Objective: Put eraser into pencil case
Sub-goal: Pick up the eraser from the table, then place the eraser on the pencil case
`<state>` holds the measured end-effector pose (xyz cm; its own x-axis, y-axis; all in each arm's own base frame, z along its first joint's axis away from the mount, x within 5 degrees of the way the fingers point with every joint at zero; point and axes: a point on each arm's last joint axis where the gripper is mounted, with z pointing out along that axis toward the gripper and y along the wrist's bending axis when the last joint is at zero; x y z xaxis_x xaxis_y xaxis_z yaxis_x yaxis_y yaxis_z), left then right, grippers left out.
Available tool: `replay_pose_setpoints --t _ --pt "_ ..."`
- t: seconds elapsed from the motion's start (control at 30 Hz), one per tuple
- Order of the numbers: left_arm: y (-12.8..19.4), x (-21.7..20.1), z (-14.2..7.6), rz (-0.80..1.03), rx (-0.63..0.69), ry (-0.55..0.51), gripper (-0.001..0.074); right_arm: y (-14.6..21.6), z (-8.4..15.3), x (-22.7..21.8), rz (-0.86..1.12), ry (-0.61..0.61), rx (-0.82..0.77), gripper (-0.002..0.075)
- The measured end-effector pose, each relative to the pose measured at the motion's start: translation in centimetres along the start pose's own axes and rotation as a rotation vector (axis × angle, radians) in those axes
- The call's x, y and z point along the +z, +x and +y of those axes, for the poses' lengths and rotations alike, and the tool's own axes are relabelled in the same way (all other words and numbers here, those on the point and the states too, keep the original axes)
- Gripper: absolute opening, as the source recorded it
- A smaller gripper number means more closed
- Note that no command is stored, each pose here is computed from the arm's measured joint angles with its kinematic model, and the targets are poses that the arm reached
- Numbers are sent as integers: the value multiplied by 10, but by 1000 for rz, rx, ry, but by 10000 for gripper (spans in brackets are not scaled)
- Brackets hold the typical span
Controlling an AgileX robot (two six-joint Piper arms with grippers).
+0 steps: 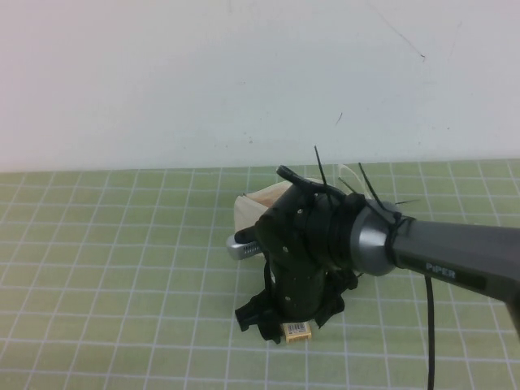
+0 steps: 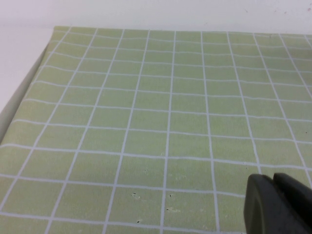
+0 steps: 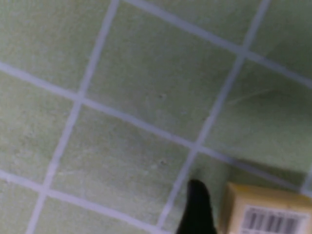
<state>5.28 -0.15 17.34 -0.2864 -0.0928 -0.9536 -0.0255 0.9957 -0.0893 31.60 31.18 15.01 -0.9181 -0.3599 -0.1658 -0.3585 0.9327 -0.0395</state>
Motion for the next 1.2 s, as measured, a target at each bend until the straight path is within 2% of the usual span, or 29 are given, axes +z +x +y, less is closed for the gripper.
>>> replay_pose_setpoints --t 0.13,0.23,0.37,0.53,0.63,0.73,0.87,1.07,1.2 --pt "0 0 0 0 0 0 -3 0 2 3 1 -21 8 430" --pt "0 0 0 0 0 0 -3 -1 3 2 -2 -29 -3 300" --pt "0 0 0 0 0 0 -3 -5 3 -16 -22 -40 -37 306" --pt "0 0 0 0 0 0 -3 -22 -2 -91 -228 -64 -80 305" --pt "0 0 0 0 0 0 -3 -35 -12 -134 -416 -8 -119 305" --pt "0 0 0 0 0 0 -3 -47 -21 -151 -540 74 -122 305" --pt "0 0 0 0 0 0 -3 -60 -37 -145 -585 118 -81 305" --pt "0 0 0 0 0 0 -3 -75 -60 -111 -538 142 -30 305" --pt "0 0 0 0 0 0 -3 -77 -62 -96 -503 130 -11 306"
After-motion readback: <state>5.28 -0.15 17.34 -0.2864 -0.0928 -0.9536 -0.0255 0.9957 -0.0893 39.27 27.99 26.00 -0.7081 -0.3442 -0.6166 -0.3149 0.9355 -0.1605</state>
